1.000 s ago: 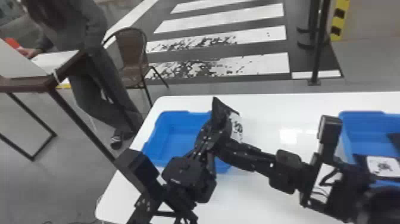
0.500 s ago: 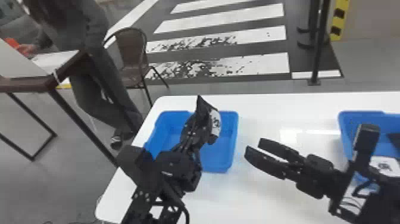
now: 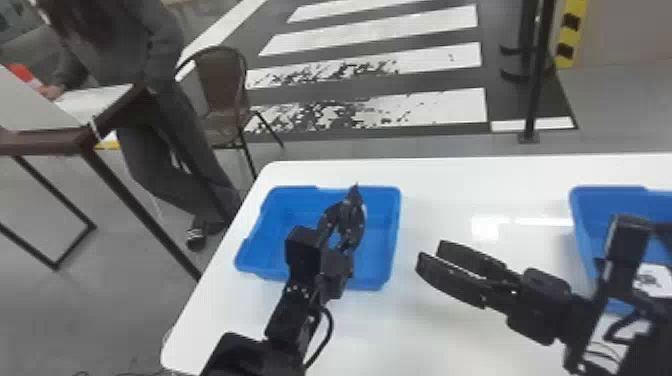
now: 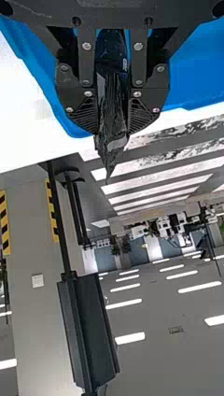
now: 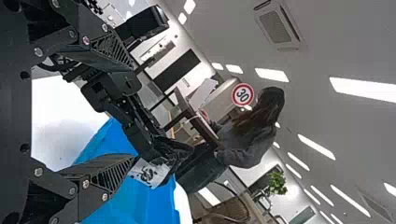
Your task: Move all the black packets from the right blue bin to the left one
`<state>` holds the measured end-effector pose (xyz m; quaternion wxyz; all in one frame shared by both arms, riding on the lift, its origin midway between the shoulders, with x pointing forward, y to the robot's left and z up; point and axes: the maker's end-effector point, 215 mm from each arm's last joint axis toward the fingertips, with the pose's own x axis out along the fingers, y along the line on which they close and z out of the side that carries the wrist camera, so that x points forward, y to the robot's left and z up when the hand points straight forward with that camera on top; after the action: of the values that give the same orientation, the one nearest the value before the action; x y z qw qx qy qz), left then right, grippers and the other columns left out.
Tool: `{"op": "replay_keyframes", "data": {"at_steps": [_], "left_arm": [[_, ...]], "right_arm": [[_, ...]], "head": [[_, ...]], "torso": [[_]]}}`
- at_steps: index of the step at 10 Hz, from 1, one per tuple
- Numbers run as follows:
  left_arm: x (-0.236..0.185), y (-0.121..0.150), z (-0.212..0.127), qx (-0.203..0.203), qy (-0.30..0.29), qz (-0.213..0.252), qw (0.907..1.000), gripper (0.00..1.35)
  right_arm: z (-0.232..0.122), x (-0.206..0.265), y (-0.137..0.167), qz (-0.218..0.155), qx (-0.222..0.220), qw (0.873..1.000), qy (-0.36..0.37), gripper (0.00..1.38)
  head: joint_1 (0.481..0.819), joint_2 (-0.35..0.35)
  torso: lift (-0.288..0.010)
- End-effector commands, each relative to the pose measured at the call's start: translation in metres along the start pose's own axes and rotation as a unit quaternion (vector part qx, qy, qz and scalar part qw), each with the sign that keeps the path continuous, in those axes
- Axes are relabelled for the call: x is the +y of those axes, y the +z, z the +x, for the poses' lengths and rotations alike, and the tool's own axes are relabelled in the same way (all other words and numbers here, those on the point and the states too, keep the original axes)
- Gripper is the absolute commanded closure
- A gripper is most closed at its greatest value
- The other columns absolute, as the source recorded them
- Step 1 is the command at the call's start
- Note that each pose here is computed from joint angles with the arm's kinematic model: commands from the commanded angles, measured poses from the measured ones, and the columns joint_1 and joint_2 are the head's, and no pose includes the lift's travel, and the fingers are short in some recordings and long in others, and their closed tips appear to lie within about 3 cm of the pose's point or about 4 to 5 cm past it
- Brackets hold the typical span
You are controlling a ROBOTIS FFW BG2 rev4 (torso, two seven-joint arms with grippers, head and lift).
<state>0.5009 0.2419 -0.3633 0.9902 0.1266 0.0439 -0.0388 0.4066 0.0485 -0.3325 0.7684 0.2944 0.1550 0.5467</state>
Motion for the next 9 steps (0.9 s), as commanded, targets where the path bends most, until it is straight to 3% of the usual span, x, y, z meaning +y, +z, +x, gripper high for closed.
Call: {"op": "replay_keyframes", "data": {"at_steps": [1,3,5,7,9], "left_arm": [[0.013,0.029,-0.014,-0.048,0.005,-0.025,0.9985,0.0],[0.017,0.081,-0.055,-0.082,-0.005,-0.102,0.9914,0.31],[-0.001,0.124,-0.095,-0.092,-0.041,-0.163,0.9815,0.47],[-0.026,0.133,-0.115,-0.071,-0.077,-0.191,0.9759,0.47],[-0.043,0.12,-0.121,-0.036,-0.105,-0.204,0.9726,0.47]], "right_arm": [[-0.015,-0.011,0.005,-0.022,0.011,0.999,-0.025,0.41],[-0.05,-0.044,0.019,-0.036,0.013,0.996,-0.079,0.41],[-0.106,-0.089,0.04,-0.073,0.059,0.98,-0.174,0.41],[-0.162,-0.132,0.077,-0.097,0.083,0.96,-0.247,0.42],[-0.199,-0.168,0.104,-0.094,0.125,0.943,-0.295,0.42]], "head": [[0.695,0.346],[0.695,0.328],[0.695,0.286],[0.695,0.161],[0.695,0.032]], "torso": [[-0.14],[-0.14],[-0.14],[-0.14],[-0.14]]}}
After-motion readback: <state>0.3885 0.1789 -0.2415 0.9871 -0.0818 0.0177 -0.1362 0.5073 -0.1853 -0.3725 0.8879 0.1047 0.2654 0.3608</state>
